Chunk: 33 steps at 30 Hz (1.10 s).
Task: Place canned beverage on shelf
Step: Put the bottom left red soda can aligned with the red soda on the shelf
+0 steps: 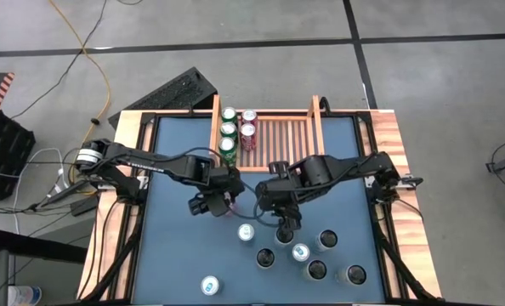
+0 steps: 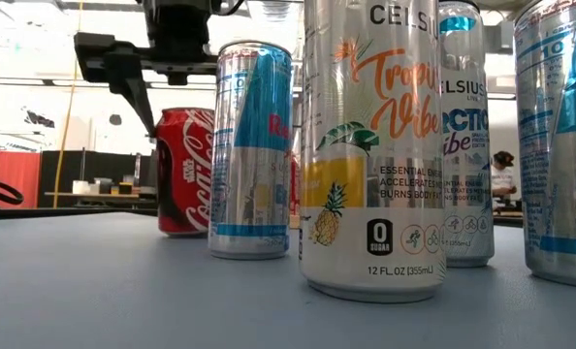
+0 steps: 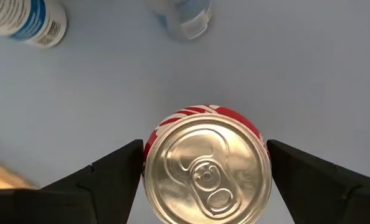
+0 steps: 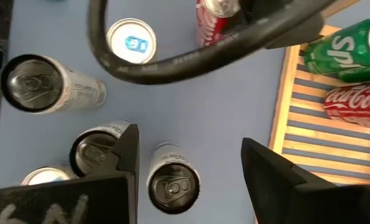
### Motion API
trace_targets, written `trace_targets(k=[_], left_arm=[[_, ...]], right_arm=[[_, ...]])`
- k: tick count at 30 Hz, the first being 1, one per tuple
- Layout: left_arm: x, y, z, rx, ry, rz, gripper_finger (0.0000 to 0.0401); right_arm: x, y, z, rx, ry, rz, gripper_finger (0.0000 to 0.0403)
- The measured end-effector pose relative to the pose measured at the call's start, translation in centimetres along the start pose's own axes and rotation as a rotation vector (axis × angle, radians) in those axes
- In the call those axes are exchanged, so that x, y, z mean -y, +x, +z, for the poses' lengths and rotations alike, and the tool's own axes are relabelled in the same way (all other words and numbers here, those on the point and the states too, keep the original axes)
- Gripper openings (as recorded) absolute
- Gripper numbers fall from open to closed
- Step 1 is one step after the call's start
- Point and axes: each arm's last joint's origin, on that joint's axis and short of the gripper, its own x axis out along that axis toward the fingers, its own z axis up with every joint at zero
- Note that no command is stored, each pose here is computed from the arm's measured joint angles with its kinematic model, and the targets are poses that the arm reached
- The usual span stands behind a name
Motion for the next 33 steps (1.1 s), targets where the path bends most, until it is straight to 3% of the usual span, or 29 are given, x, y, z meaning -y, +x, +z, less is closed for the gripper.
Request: trace_targets(k=[13, 20, 23, 27, 33], left_arm=[[-0.1, -0.1, 0.1, -0.036, -0.075, 0.034, 0.034], [-1.2, -3.0, 1.8, -0.079, -0.245, 0.08, 0.0342], [-1.4, -4.5, 2.2, -0.094, -0.339, 0.055, 0.0342], [0.2, -6.5, 2.9, -0.102, -0.459, -0.019, 0.0342], [4.1, -10.7, 5.4, -0.071, -0.559, 0.096, 0.0342]], right_arm=[[0.2, 0.0, 0.0, -0.004, 0.028, 0.036, 0.021], [0.4, 0.1, 0.2, 0.015, -0.015, 0.035, 0.0232], [0.4, 0.1, 0.4, 0.041, -0.103, 0.034, 0.0233], [0.4, 0.0, 1.2, 0.121, -0.276, 0.024, 0.023], [1.5, 0.3, 3.2, 0.314, -0.469, 0.061, 0.0225]])
